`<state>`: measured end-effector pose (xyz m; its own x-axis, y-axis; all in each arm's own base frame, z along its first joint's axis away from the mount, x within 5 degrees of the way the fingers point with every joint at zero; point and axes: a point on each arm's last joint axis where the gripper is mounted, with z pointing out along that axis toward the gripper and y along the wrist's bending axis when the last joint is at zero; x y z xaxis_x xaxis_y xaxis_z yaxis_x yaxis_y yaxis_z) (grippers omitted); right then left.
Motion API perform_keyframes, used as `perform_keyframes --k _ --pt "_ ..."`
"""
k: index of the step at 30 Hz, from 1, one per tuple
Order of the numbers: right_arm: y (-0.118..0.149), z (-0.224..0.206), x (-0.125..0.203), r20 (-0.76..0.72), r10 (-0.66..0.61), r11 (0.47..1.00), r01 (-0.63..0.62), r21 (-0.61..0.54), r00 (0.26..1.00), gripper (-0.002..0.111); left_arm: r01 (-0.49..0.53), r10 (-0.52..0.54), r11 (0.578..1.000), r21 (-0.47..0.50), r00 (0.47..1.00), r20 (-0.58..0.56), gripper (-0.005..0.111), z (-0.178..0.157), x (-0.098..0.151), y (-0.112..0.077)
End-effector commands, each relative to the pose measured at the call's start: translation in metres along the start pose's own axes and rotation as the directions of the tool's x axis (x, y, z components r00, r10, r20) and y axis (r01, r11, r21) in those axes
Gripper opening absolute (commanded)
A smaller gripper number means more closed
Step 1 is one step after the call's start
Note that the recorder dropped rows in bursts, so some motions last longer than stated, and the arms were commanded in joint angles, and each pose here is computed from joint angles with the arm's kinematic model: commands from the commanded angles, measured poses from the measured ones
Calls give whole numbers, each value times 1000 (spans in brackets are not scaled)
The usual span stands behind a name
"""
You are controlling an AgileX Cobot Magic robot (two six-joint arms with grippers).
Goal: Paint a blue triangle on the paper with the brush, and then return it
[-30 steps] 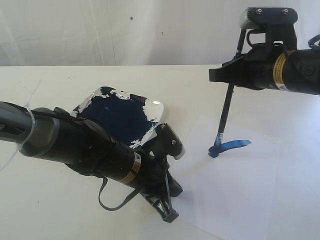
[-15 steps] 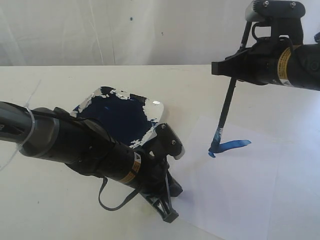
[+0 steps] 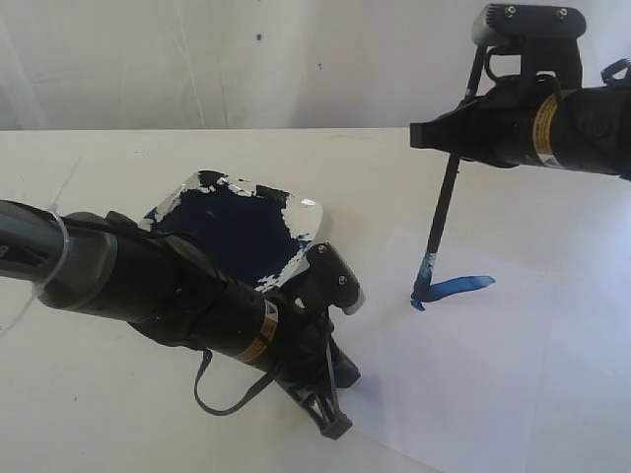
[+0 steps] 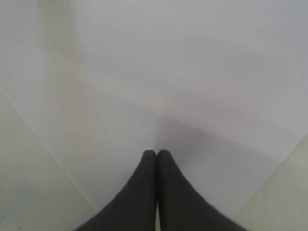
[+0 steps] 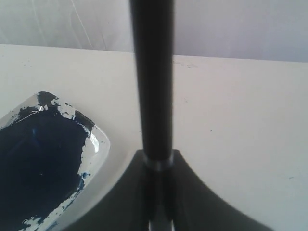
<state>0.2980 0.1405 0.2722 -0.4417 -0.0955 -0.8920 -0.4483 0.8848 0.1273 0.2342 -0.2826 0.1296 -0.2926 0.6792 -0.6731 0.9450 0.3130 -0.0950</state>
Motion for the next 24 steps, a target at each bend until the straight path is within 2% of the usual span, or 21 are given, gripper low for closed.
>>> perform_keyframes --k 1,24 --pt "-3 -3 7 -18 6 1000 -6 24 1000 0 -19 19 1000 -5 1000 -1 0 0 -1 -1" --pt "-14 -64 29 0 16 981 -16 194 1000 0 -19 19 1000 12 1000 2 0 0 -2 -2"
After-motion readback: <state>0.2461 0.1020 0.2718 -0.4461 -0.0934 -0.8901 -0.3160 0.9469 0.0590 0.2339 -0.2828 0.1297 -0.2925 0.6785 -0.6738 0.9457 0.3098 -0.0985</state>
